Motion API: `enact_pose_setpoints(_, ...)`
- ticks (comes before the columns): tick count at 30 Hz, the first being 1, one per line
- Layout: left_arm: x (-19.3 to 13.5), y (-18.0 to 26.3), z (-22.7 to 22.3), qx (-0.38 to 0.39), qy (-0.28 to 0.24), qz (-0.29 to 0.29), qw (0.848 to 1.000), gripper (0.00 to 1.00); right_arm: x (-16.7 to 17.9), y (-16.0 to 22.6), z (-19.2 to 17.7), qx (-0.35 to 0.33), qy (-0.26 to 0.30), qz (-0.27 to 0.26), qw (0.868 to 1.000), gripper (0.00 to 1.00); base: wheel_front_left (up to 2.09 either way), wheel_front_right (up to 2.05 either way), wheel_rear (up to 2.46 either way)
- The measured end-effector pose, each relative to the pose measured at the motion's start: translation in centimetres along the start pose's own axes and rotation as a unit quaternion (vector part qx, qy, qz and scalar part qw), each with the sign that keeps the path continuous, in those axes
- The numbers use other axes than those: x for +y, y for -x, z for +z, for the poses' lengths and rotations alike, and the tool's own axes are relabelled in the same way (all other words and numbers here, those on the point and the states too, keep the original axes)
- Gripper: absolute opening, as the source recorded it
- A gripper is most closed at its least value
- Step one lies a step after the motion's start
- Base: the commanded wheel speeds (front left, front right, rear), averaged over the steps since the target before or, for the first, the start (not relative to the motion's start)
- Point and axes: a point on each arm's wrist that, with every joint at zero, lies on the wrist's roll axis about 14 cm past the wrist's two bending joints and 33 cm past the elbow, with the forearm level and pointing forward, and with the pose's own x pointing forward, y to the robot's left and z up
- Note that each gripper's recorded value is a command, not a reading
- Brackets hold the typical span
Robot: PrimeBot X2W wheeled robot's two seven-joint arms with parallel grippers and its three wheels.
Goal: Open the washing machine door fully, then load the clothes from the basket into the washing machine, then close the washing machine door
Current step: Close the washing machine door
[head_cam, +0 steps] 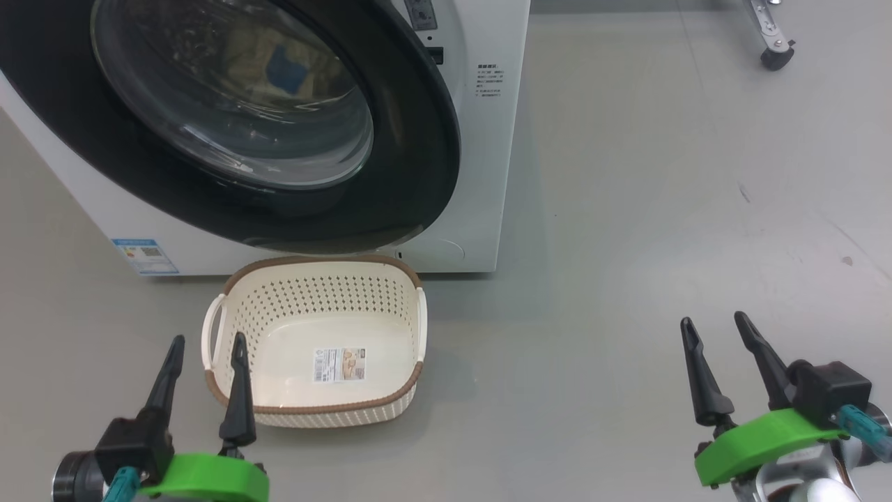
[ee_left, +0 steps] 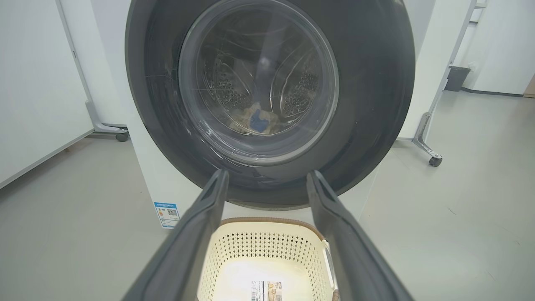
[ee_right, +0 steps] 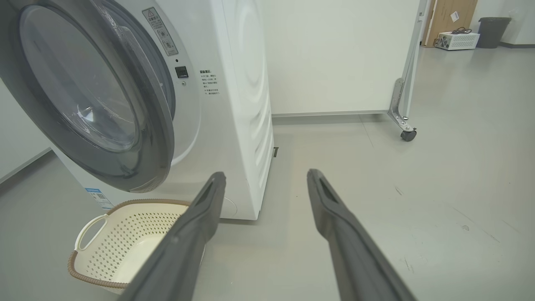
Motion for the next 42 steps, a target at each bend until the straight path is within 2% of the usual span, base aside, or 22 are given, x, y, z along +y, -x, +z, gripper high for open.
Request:
enact_pose_setpoints(16, 0.1, 0.2, 0.2, -0.005, -0.006, 0.003, 1.0, 1.0, 0.3, -0.2, 0.0, 0.0, 0.0, 0.005, 1.0, 1.0, 0.0, 0.0, 0.0)
enact_pose_setpoints(17, 0.2, 0.2, 0.2, -0.004, -0.005, 0.004, 1.0, 1.0, 0.3, -0.2, 0.0, 0.001, 0.0, 0.005, 1.0, 0.82, 0.0, 0.0, 0.0)
enact_pose_setpoints(18, 0.2, 0.3, 0.2, -0.004, -0.005, 0.005, 1.0, 1.0, 0.3, -0.3, -0.1, 0.001, 0.0, 0.006, 1.0, 0.82, 0.0, 0.0, 0.0)
enact_pose_setpoints(19, 0.2, 0.3, 0.1, -0.004, -0.004, 0.006, 1.0, 1.0, 0.3, -0.3, -0.1, 0.002, -0.001, 0.005, 1.0, 0.27, 0.0, 0.0, 0.0)
enact_pose_setpoints(20, 0.3, 0.3, 0.0, -0.002, -0.003, 0.008, 1.0, 1.0, 0.3, -0.5, -0.3, 0.005, -0.001, 0.005, 1.0, 0.0, 0.0, 0.0, 0.0)
enact_pose_setpoints(26, 0.4, 0.4, -0.1, -0.001, -0.001, 0.009, 1.0, 1.0, 0.1, -1.5, -0.6, 0.01, 0.001, 0.006, 1.0, 0.0, 0.0, 0.0, 0.0)
enact_pose_setpoints(32, 0.9, 0.1, 0.8, -0.015, -0.004, 0.013, 1.0, 1.0, 1.7, -5.0, 1.7, -0.026, 0.017, 0.031, 0.999, 0.0, 0.0, 0.0, 0.0)
enact_pose_setpoints(37, 1.2, 0.4, 1.0, -0.018, -0.002, 0.02, 1.0, 1.0, 4.4, -7.8, 3.0, -0.046, 0.024, 0.071, 0.996, 0.0, 0.0, 0.0, 0.0)
enact_pose_setpoints(42, 1.7, 1.0, 1.0, -0.017, 0.002, 0.031, 0.999, 1.0, 9.4, -10.3, 4.4, -0.069, 0.024, 0.137, 0.988, 0.0, 0.0, 0.0, 0.0)
